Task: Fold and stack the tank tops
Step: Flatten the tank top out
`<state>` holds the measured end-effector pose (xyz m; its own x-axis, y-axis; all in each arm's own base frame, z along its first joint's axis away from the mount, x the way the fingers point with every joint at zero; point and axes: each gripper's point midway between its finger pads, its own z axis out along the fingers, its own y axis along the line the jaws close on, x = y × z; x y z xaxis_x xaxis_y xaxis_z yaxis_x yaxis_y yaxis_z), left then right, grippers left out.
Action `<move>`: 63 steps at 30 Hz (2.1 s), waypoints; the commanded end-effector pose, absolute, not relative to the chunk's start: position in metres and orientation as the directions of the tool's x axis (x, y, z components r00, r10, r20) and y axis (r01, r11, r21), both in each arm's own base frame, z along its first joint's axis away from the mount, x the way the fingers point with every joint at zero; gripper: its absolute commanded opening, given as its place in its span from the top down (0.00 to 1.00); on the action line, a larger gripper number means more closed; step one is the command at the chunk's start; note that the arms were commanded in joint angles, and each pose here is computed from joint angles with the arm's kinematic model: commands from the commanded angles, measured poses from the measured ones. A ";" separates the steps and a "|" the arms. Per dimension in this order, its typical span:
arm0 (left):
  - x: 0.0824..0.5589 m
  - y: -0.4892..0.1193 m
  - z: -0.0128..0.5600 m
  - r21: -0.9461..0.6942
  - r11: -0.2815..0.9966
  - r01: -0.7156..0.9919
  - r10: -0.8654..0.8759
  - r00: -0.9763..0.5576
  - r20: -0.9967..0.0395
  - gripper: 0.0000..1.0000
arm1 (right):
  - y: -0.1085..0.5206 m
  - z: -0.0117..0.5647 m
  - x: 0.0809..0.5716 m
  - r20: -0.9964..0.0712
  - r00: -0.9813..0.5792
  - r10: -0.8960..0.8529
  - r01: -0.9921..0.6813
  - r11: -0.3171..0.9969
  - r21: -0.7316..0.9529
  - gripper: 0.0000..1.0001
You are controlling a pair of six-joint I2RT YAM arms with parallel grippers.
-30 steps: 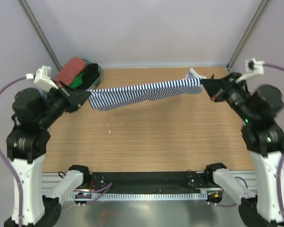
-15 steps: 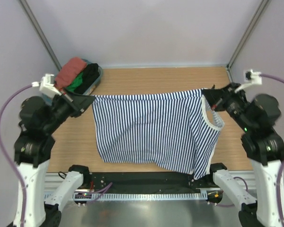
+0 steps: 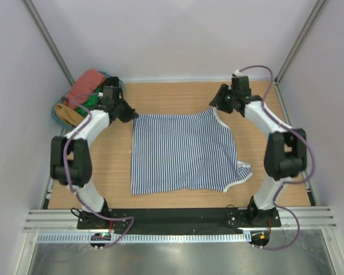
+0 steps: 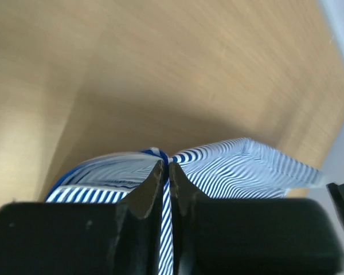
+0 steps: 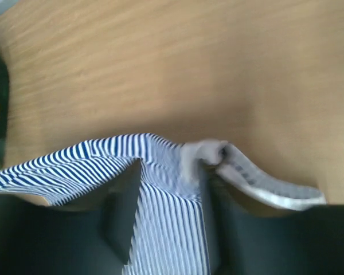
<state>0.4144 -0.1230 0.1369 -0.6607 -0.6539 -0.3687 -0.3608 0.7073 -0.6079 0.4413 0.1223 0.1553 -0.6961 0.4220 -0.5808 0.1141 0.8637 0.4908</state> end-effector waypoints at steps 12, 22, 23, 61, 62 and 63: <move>0.445 -0.108 0.184 -0.579 0.762 -0.292 -0.619 -0.593 -0.516 0.06 | 0.081 0.186 0.455 -0.721 -0.529 0.447 0.198 0.891 0.408 0.42; 0.308 -0.109 0.134 -0.510 0.815 -0.273 -0.530 -0.707 -0.469 0.07 | 0.029 0.132 0.372 -0.711 -0.544 0.446 0.400 0.883 0.248 0.10; 0.302 -0.105 0.130 -0.499 0.822 -0.275 -0.525 -0.706 -0.475 0.07 | 0.022 0.124 0.369 -0.712 -0.540 0.449 0.427 0.875 0.229 0.10; 0.362 -0.152 0.052 -0.526 0.832 -0.178 -0.412 -0.833 -0.370 0.20 | 0.029 0.102 0.460 -0.674 -0.492 0.551 0.433 0.826 0.360 0.62; 0.362 -0.152 0.052 -0.523 0.835 -0.170 -0.404 -0.835 -0.374 0.20 | 0.042 0.101 0.457 -0.682 -0.511 0.524 0.407 0.846 0.344 0.67; 0.361 -0.153 0.052 -0.522 0.837 -0.164 -0.399 -0.836 -0.376 0.20 | 0.049 0.103 0.457 -0.691 -0.514 0.508 0.390 0.856 0.339 0.68</move>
